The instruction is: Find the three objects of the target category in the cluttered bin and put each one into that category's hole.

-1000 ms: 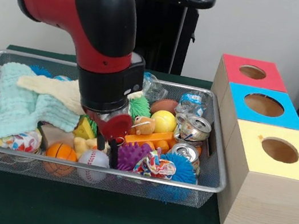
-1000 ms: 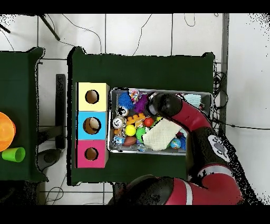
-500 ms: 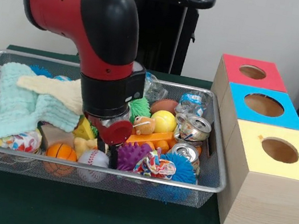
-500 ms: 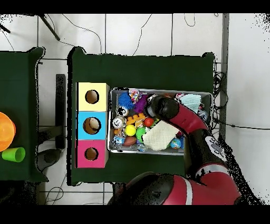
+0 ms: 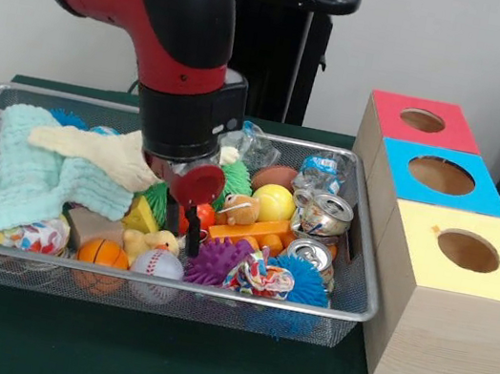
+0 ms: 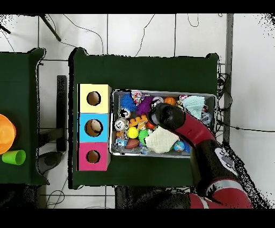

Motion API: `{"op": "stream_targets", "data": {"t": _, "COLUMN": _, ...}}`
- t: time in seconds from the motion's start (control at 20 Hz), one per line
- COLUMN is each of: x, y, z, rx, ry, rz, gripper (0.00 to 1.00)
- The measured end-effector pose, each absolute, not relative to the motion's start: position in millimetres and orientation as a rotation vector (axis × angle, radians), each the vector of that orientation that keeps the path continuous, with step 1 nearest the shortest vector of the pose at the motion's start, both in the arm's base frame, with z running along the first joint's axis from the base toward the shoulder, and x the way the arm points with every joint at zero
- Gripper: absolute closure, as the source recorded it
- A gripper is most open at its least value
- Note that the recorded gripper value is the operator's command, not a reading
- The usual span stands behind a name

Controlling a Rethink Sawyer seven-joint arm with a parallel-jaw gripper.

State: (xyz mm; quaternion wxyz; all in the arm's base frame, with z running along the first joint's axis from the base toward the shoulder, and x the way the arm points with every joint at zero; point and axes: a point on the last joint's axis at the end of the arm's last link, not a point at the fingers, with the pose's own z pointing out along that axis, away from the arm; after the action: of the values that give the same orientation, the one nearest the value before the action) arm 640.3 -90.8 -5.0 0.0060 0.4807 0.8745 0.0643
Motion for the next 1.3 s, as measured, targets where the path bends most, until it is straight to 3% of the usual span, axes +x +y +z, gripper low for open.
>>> {"op": "stream_targets", "data": {"t": 0.2, "x": 631.5, "y": -98.7, "z": 10.1, "rx": 1.531, "ry": 2.724, "rz": 0.214, "gripper": 0.00}}
{"op": "stream_targets", "data": {"t": 0.55, "x": 622.9, "y": -104.8, "z": 3.7, "rx": 1.538, "ry": 2.736, "rz": 0.217, "gripper": 0.00}}
{"op": "stream_targets", "data": {"t": 1.3, "x": 607.6, "y": -95.1, "z": -61.5, "rx": 1.479, "ry": 2.820, "rz": 0.191, "gripper": 0.00}}
